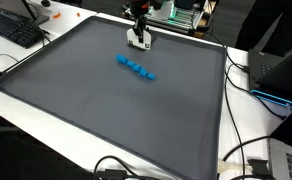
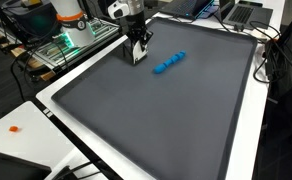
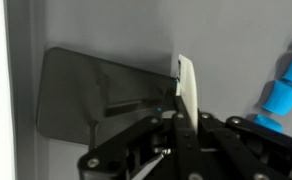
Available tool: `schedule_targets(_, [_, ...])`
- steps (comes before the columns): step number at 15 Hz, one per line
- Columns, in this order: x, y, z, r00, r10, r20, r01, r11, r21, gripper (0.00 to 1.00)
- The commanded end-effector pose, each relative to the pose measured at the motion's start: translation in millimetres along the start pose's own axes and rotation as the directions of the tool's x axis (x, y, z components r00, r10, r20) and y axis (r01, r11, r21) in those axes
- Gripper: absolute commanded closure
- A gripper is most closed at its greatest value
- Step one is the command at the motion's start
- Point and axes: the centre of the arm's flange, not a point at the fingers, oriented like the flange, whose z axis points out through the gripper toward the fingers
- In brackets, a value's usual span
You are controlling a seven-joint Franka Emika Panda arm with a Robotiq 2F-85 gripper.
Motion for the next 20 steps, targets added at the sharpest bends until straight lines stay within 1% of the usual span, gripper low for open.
schedule_targets(1, [-4.2,6.9,23.5,0.999,-0.032,-0.011,0.031,0.997,-0.064,0.99])
schedule_targets(5, [8.0,10.0,18.7,0.998,0.051,-0.04,-0.053,0.997,-0.049,0.99])
schedule_targets(9, [16.5,10.7,15.3,0.993,0.111,-0.047,-0.113,0.993,-0.038,0.99])
schedule_targets(12, [18.7,10.7,16.1,0.992,0.119,-0.043,-0.121,0.992,-0.041,0.99])
schedule_targets(16, [16.3,10.7,18.8,0.994,0.101,-0.035,-0.103,0.993,-0.058,0.99])
schedule_targets(17, [16.2,10.6,17.8,0.994,0.102,-0.028,-0.103,0.993,-0.058,0.71])
schedule_targets(18, [16.3,10.6,16.8,0.995,0.097,-0.023,-0.098,0.994,-0.058,0.71])
schedule_targets(19, [17.4,12.3,18.5,0.995,0.093,-0.028,-0.095,0.993,-0.069,0.65])
schedule_targets(20, [18.4,13.8,20.0,0.995,0.09,-0.03,-0.092,0.993,-0.076,0.57])
